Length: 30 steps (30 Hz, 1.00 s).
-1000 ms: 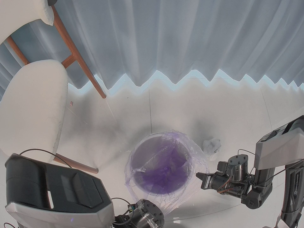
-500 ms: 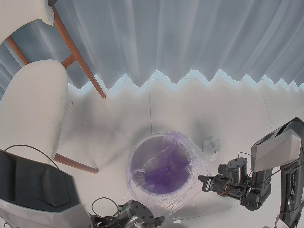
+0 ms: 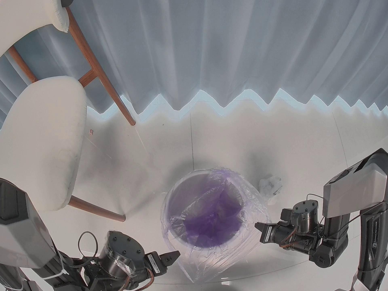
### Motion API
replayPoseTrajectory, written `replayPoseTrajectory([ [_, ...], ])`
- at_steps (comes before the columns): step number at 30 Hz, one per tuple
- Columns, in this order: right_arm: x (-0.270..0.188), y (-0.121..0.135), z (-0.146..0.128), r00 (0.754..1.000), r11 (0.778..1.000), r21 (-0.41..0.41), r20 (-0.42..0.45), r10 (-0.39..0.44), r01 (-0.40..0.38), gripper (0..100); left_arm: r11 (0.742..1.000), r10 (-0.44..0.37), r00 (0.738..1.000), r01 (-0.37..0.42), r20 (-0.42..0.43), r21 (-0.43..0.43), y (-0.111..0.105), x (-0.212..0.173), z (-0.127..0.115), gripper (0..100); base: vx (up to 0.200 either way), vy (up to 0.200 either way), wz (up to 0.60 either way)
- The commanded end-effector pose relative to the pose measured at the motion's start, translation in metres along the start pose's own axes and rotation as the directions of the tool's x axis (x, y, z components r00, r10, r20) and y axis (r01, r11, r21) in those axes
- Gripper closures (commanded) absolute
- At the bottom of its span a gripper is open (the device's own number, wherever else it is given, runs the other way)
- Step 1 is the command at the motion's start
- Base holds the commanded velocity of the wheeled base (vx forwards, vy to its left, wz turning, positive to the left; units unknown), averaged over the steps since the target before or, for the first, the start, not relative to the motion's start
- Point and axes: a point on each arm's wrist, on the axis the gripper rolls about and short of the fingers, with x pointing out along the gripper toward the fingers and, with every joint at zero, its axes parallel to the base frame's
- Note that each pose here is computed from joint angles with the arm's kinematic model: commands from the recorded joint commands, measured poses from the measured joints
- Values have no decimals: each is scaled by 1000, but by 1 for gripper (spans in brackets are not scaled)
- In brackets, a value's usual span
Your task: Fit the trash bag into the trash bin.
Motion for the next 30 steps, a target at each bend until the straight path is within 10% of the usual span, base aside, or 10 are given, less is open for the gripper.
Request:
replayPoseTrajectory([
  [1,-5,3,5,1000,1000,-1,20,11,-10,100,1000,27,999,-27,34,-7,10,23,8,0,0,0,0],
  [5,-6,3,6,1000,1000,1,24,13,-13,100,1000,-6,997,6,76,7,15,45,11,0,0,0,0],
  [6,-6,4,7,1000,1000,0,25,13,-13,100,1000,-14,997,13,80,11,15,48,11,100,0,0,0],
  [24,-4,-12,15,998,999,38,58,-32,30,100,994,103,985,-98,139,-39,74,53,31,100,0,0,0],
  [30,-3,-12,16,998,999,38,62,-30,27,100,1000,2,988,-1,153,-5,54,58,33,100,0,0,0],
])
